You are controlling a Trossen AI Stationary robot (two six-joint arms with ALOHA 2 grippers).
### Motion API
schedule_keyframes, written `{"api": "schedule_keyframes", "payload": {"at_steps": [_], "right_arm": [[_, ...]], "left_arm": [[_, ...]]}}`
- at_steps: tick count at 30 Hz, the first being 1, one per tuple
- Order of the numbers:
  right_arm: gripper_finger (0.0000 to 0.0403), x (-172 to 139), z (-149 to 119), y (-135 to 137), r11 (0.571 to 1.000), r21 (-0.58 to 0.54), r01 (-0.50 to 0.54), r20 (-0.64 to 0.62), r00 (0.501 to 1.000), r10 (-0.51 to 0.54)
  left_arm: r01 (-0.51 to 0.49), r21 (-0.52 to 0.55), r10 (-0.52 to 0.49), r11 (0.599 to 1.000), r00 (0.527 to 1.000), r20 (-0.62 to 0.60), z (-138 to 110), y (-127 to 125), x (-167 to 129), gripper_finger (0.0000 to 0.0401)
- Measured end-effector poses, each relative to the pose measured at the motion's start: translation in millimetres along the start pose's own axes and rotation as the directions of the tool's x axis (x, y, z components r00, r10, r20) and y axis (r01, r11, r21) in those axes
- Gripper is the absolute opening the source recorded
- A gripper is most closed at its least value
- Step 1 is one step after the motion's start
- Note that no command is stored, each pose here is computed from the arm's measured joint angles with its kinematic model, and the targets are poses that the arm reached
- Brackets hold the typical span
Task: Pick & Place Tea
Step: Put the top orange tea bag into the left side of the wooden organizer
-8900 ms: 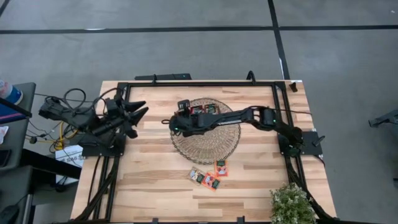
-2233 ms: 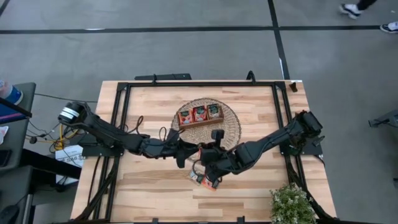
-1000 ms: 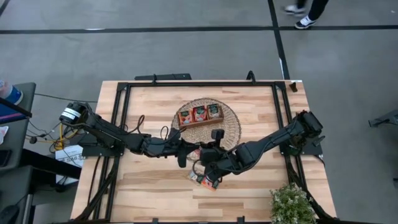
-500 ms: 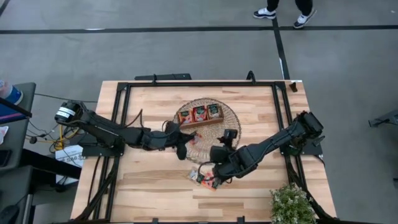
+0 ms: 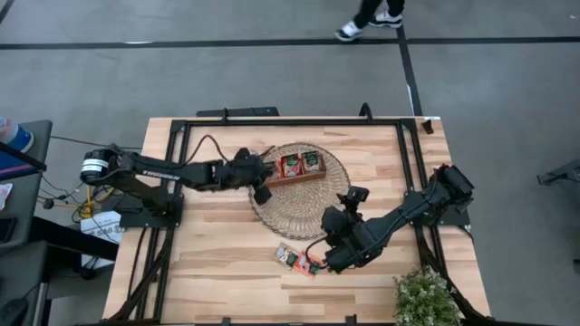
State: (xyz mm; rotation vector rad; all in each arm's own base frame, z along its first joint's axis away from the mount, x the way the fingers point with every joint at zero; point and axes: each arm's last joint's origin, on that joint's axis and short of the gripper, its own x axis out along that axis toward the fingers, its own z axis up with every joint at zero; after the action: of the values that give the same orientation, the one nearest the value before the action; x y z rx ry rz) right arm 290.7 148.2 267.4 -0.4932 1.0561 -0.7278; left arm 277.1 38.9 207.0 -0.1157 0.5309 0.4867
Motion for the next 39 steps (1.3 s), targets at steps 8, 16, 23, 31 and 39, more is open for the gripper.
{"api": "schedule_keyframes", "payload": {"at_steps": [8, 16, 23, 31, 39], "right_arm": [[0.0191, 0, -2, -2, 1.0, -0.007, 0.021, -0.006, 1.0, -0.021], [0.0187, 0, -2, -2, 1.0, -0.011, 0.021, -0.006, 1.0, -0.021], [0.0185, 0, -2, -2, 1.0, -0.012, 0.021, -0.007, 1.0, -0.021], [0.0184, 0, -2, -2, 1.0, -0.012, 0.021, -0.007, 1.0, -0.021], [0.018, 0, -2, -2, 1.0, -0.012, 0.021, -0.007, 1.0, -0.021]], "left_arm": [[0.021, 0.009, -0.02, 1.0, 0.995, -0.094, -4, 35, 14, 0.0], [0.063, -0.023, -0.066, 0.998, 0.986, -0.152, -13, 45, 30, 0.0], [0.089, -0.025, -0.092, 0.996, 0.98, -0.175, -18, 44, 36, 0.0], [0.088, -0.023, -0.091, 0.996, 0.979, -0.185, -19, 43, 35, 0.0065], [0.066, 0.008, -0.063, 0.998, 0.978, -0.199, -20, 43, 35, 0.0149]]}}
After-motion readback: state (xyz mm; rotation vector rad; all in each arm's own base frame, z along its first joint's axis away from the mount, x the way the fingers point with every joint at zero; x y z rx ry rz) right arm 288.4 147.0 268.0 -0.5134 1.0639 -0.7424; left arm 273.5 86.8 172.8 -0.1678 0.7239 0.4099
